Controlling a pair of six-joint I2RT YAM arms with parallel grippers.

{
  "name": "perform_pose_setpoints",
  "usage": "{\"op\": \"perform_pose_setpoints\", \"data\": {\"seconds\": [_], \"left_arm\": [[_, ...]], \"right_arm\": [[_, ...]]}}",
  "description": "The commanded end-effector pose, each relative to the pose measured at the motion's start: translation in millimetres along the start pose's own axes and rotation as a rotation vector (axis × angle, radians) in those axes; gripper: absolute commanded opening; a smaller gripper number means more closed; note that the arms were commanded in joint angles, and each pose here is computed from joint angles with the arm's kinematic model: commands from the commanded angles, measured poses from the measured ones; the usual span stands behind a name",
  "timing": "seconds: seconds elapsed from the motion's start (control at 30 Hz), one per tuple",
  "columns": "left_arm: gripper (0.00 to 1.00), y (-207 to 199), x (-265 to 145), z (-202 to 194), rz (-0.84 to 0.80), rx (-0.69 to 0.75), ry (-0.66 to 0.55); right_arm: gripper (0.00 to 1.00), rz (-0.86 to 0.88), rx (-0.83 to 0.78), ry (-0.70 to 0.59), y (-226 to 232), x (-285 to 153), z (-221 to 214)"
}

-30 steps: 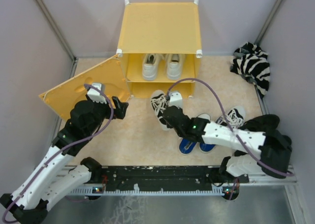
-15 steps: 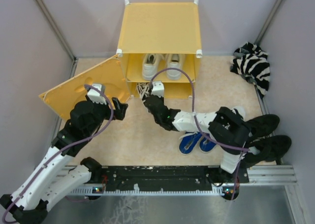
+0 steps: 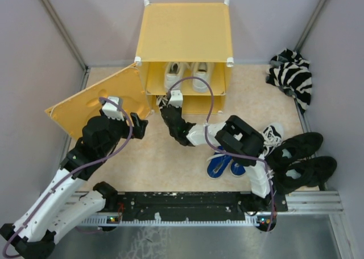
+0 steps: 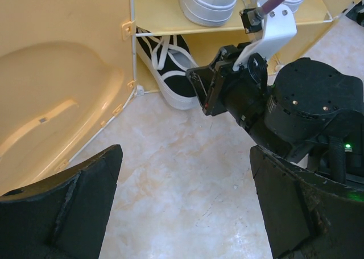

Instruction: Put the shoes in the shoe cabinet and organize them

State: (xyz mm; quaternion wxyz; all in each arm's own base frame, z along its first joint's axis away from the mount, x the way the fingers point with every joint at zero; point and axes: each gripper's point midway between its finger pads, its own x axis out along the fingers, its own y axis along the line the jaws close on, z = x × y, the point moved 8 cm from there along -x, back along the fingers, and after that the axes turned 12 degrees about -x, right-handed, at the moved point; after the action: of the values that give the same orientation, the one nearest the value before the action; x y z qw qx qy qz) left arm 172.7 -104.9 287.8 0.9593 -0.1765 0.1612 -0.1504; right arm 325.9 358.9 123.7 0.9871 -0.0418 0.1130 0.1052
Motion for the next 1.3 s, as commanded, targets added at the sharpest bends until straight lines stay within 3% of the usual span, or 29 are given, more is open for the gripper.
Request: {"op": "perform_pose_setpoints", "data": {"seconds": [0.0,0.77,0.87,1.0,1.27], "left_arm": [[0.99,-2.6,-1.4,6.5,-0.011,0.006,-0.024],[0.99,1.8,0.7,-2.6,0.005,0.012,0.003],[0.99,2.2,0.4,-3.7,0.005,0.009,0.005],[0.99,2.2,0.7,-4.1,0.006,0.007,0.006],[0.99,2.8,1.8,-5.8,0.008,0.007,0.009]], "right_arm": [[0.00,-0.056,0.209,-0.265,9.5,16.5,75.1],[0.00,-0.174,0.242,-0.245,32.8,77.6,56.8],[0.19,-0.174,0.249,-0.232,34.1,79.2,53.1],[0.36,-0.161,0.269,-0.221,32.7,74.1,50.2],[0.51,-0.128,0.281,-0.239,26.5,41.2,63.8]]}}
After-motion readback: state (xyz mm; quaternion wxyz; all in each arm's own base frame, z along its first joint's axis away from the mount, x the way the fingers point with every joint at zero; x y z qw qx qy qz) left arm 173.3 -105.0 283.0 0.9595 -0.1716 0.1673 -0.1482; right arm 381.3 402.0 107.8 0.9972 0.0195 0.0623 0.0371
